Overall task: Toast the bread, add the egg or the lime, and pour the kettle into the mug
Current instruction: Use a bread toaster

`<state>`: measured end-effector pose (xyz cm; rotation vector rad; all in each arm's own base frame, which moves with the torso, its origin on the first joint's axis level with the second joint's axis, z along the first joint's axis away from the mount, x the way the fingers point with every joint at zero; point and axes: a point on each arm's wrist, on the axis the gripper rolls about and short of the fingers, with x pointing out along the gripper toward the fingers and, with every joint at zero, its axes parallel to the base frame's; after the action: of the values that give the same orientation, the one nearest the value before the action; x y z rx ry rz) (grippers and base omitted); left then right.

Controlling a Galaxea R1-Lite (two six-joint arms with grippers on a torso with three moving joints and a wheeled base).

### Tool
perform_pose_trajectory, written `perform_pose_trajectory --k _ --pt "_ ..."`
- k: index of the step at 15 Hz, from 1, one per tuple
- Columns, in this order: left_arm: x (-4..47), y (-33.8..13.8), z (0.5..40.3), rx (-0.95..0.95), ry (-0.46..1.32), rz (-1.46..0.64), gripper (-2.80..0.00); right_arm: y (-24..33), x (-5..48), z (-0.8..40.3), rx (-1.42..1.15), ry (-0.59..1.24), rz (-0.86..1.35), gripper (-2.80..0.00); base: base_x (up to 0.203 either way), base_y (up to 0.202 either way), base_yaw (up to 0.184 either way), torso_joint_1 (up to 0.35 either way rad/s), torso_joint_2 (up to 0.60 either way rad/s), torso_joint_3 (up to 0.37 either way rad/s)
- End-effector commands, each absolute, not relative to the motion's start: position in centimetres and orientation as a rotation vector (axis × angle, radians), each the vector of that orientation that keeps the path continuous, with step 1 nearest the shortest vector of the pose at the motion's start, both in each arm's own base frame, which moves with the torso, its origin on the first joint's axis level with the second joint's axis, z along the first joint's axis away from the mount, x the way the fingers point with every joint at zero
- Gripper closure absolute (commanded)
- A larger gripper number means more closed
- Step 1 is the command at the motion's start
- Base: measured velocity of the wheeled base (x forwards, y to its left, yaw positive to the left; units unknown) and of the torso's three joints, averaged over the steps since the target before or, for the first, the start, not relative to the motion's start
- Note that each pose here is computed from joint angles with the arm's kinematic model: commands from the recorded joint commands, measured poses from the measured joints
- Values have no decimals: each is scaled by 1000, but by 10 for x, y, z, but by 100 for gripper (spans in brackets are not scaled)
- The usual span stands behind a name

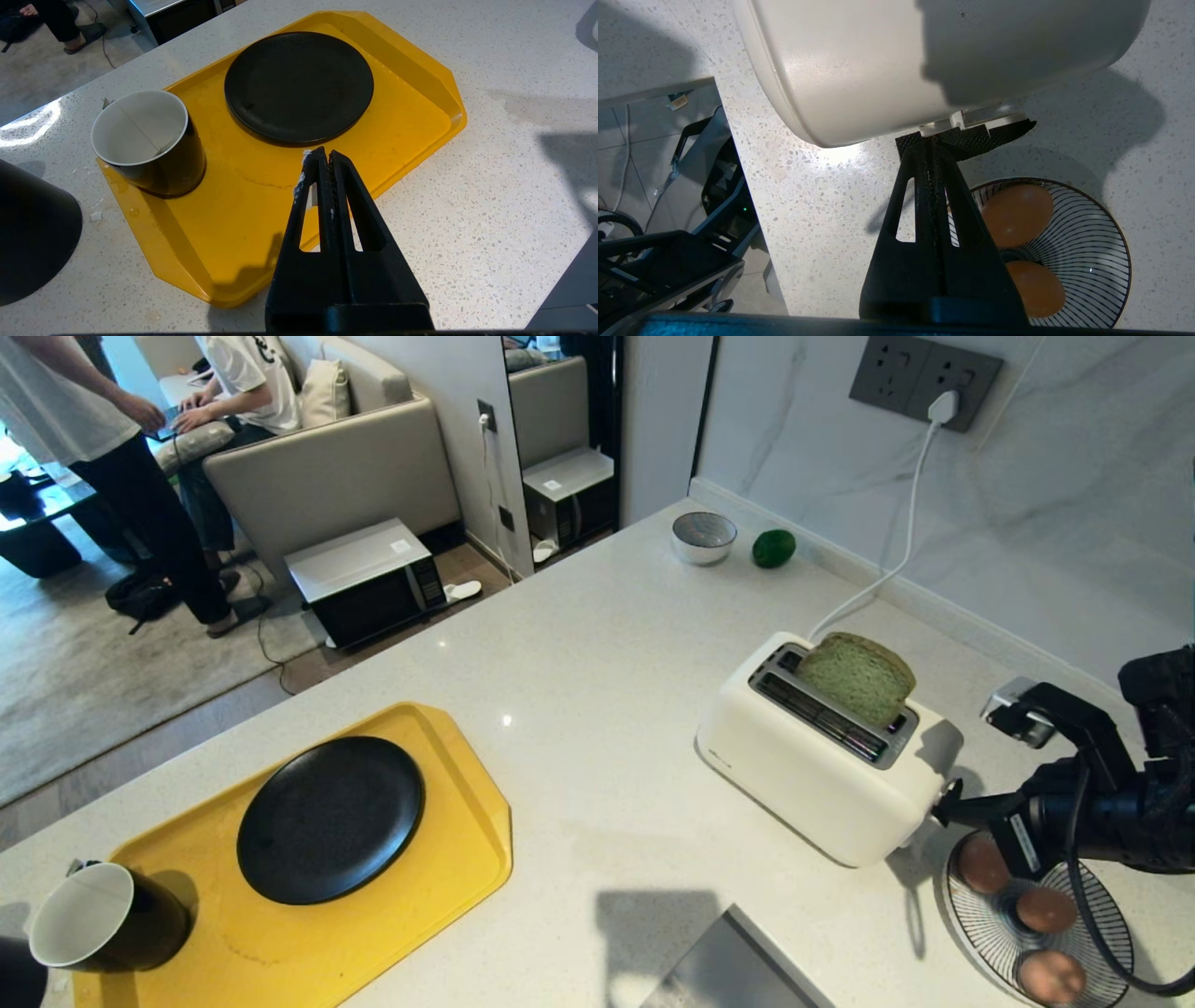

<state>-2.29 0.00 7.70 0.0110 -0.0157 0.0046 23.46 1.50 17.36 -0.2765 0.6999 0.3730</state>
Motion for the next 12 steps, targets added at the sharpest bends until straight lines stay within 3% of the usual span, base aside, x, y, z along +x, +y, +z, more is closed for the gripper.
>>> perform_pose_trajectory --k 1,12 --pt "-23 0 77 11 -15 5 0 15 240 168 -276 717 376 0 0 0 0 0 0 0" --pt "-23 0 77 11 -15 5 0 16 253 156 -274 734 378 0 0 0 0 0 0 0"
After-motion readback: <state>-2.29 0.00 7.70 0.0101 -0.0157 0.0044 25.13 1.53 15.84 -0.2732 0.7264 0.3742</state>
